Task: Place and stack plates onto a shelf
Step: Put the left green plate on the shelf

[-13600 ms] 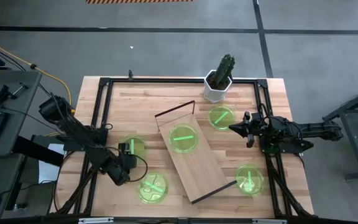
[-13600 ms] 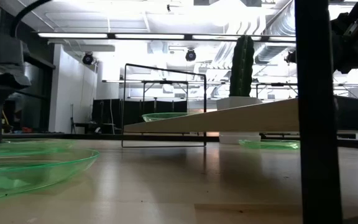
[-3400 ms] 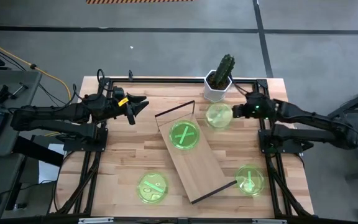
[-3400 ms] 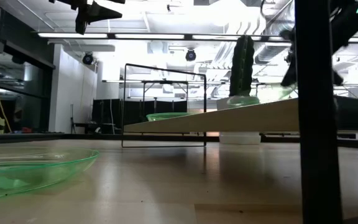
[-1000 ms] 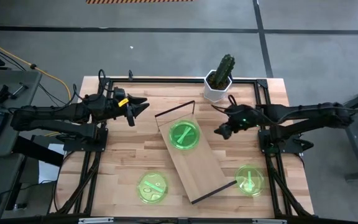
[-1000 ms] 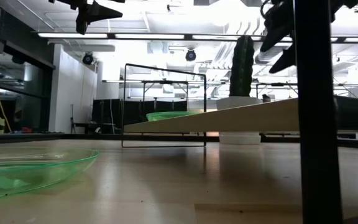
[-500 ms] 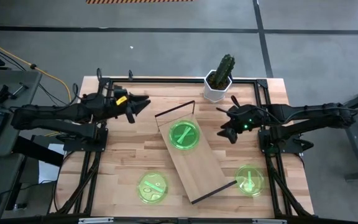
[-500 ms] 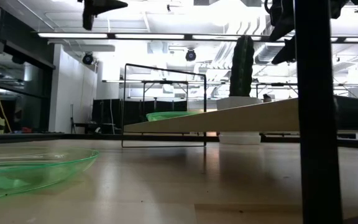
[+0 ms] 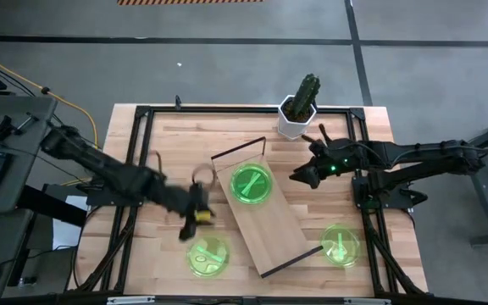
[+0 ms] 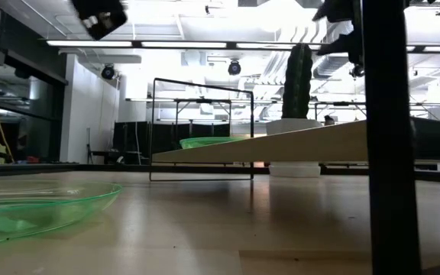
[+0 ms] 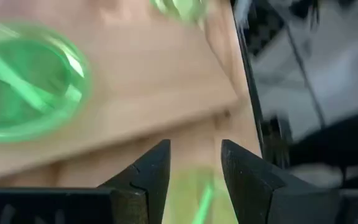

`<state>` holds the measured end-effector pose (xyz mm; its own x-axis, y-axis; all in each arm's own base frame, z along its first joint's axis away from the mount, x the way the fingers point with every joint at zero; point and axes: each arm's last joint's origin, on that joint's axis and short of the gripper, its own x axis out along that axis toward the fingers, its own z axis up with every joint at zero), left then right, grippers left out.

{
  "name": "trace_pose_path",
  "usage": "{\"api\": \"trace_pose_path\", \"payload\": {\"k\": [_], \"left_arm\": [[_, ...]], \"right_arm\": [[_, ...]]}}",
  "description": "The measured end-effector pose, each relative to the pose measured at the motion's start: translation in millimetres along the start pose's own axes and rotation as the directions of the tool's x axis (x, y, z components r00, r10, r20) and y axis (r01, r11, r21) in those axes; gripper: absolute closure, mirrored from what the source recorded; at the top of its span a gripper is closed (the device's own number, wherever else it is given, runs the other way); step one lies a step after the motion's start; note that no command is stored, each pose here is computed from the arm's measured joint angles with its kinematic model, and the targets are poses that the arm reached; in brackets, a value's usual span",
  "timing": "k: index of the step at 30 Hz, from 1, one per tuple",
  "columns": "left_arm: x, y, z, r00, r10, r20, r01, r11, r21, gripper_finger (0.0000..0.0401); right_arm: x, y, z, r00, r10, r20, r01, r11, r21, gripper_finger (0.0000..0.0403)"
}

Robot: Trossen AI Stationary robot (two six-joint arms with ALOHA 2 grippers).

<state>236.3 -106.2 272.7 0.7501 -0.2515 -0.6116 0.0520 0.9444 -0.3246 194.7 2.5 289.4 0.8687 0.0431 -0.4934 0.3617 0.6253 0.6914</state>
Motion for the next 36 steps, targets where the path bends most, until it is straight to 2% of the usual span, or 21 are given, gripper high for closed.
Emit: {"api": "trace_pose_path", "payload": {"k": [4,7,9,15,20,26,33,36], "left_arm": [[29,-25,-31,0.99,-0.003,-0.14,0.031,0.98,0.196,0.027],[49,-30,-54,0.98,0.082,-0.183,-0.017,0.942,0.334,0.027],[61,-23,-68,0.966,0.149,-0.212,-0.06,0.924,0.377,0.027],[83,-3,-91,0.948,0.174,-0.268,-0.065,0.926,0.371,0.027],[86,7,-93,0.945,0.193,-0.264,-0.09,0.929,0.358,0.027],[89,18,-102,0.945,0.156,-0.288,-0.048,0.936,0.349,0.027],[89,28,-111,0.939,0.168,-0.299,-0.069,0.947,0.314,0.027],[89,27,-113,0.94,0.123,-0.318,-0.025,0.955,0.295,0.027]], "right_arm": [[0,4,5,0.997,0.02,0.068,-0.022,0.999,0.025,0.0167],[0,3,6,0.994,-0.002,0.105,-0.001,1.0,0.03,0.0167],[0,3,6,0.992,-0.018,0.124,0.013,0.999,0.046,0.0167],[0,2,7,0.988,-0.04,0.147,0.034,0.998,0.046,0.0167],[0,1,7,0.986,-0.056,0.159,0.05,0.998,0.042,0.0167],[0,1,7,0.985,-0.063,0.162,0.059,0.998,0.025,0.0167],[0,1,7,0.985,-0.063,0.162,0.06,0.998,0.024,0.0167],[0,1,7,0.985,-0.063,0.161,0.062,0.998,0.009,0.0167]]}}
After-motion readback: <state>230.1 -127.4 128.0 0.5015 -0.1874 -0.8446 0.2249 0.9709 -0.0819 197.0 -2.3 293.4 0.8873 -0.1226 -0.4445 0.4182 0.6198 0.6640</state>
